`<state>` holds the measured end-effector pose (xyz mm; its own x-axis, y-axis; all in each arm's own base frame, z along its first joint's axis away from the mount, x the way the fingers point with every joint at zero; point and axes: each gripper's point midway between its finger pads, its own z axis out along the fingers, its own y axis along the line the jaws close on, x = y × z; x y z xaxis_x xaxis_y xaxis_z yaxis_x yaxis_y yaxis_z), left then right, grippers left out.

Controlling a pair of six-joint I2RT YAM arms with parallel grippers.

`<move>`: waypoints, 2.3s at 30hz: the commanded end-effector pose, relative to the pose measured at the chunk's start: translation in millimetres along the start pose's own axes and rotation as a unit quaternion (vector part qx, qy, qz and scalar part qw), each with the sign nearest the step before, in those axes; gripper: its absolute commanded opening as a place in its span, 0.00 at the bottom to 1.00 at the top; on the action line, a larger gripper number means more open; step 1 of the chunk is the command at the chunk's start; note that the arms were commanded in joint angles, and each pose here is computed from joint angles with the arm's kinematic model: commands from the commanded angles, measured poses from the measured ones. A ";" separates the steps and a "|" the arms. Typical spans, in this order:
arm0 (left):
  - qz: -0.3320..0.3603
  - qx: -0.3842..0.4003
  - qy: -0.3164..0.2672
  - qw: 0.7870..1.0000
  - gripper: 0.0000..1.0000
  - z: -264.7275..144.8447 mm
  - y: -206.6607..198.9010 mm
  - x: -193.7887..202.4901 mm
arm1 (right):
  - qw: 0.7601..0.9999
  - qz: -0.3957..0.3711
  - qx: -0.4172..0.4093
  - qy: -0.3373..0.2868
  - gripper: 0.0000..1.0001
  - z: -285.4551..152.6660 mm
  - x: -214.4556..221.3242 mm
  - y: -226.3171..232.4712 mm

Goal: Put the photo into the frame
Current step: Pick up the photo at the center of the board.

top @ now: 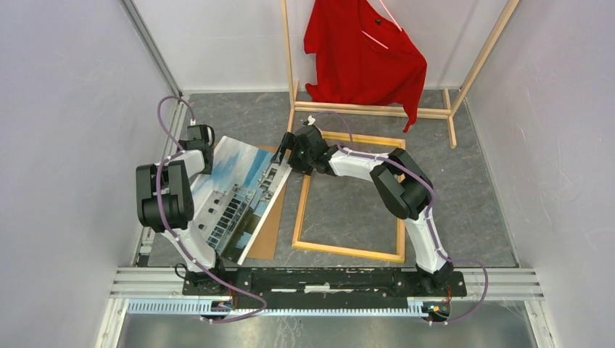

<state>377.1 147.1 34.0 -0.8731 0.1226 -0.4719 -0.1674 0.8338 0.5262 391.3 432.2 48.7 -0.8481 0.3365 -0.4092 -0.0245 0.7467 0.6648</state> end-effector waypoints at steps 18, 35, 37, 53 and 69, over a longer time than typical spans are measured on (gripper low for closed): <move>0.020 0.036 0.048 0.998 0.75 4.8 -24.6 42.7 | 0.996 0.008 -0.081 -0.034 0.86 -29.0 -3.4 30.8; 0.027 0.032 0.051 0.998 0.74 7.1 -24.7 46.1 | 0.991 -0.006 -0.132 -0.037 0.78 -34.0 -5.7 54.5; 0.028 0.033 0.052 0.998 0.74 7.3 -24.8 47.0 | 0.988 -0.004 -0.152 -0.036 0.77 -35.1 -4.6 61.1; 0.031 0.034 0.051 0.998 0.74 6.8 -25.4 49.8 | 0.992 -0.029 -0.121 -0.026 0.76 -20.2 -0.6 37.0; 0.038 0.041 0.055 0.997 0.73 7.1 -28.2 52.9 | 0.988 -0.044 -0.147 0.021 0.67 8.3 1.1 28.8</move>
<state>376.6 148.5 32.9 -0.8483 0.1287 -0.5136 -0.2002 0.8200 0.5362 396.8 449.9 64.6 -0.8453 0.2779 -0.4564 -0.2251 0.5895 0.7758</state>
